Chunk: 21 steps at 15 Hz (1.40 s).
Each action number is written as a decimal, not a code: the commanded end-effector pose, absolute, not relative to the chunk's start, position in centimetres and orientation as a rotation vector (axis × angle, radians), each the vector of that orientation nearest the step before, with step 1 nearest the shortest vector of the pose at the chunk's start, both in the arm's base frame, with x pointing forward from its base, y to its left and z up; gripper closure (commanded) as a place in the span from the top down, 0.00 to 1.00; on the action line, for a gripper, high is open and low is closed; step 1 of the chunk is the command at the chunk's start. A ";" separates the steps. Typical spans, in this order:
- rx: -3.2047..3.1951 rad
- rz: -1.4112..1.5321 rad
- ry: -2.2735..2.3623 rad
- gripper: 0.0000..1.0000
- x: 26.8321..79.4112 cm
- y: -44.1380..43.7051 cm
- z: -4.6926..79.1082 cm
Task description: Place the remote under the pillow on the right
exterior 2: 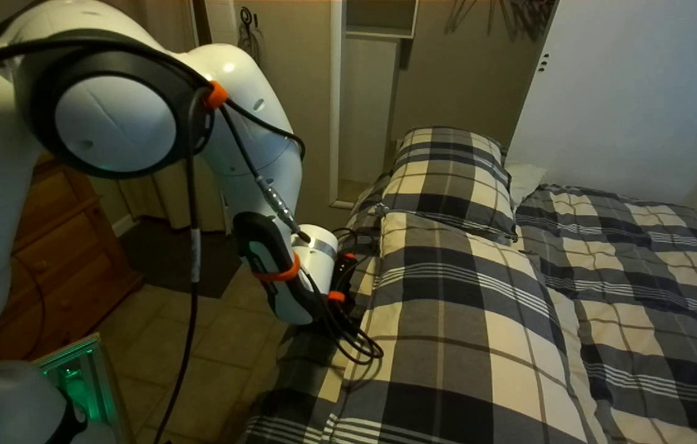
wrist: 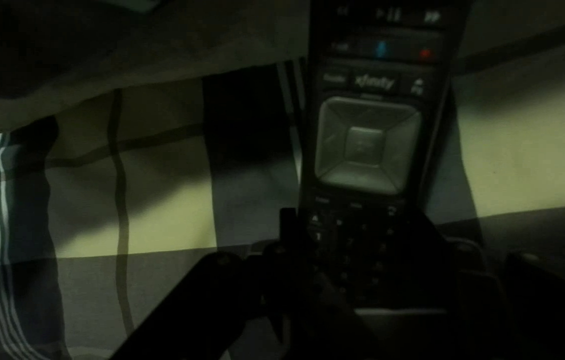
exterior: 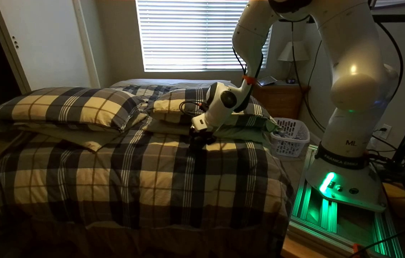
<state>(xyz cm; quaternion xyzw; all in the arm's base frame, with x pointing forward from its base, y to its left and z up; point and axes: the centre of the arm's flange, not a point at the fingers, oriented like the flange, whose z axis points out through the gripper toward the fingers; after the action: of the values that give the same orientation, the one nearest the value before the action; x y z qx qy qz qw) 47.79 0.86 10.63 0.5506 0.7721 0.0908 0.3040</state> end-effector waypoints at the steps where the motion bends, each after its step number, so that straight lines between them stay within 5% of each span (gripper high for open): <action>1: 1.396 0.212 2.120 0.29 47.7 -1.2 11.4; 21: 1.496 0.340 1.928 0.29 50.6 -5.6 14.5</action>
<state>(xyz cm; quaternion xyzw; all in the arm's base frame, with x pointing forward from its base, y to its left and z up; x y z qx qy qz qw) 50.25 -3.78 14.57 0.5425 0.7685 0.1365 0.3106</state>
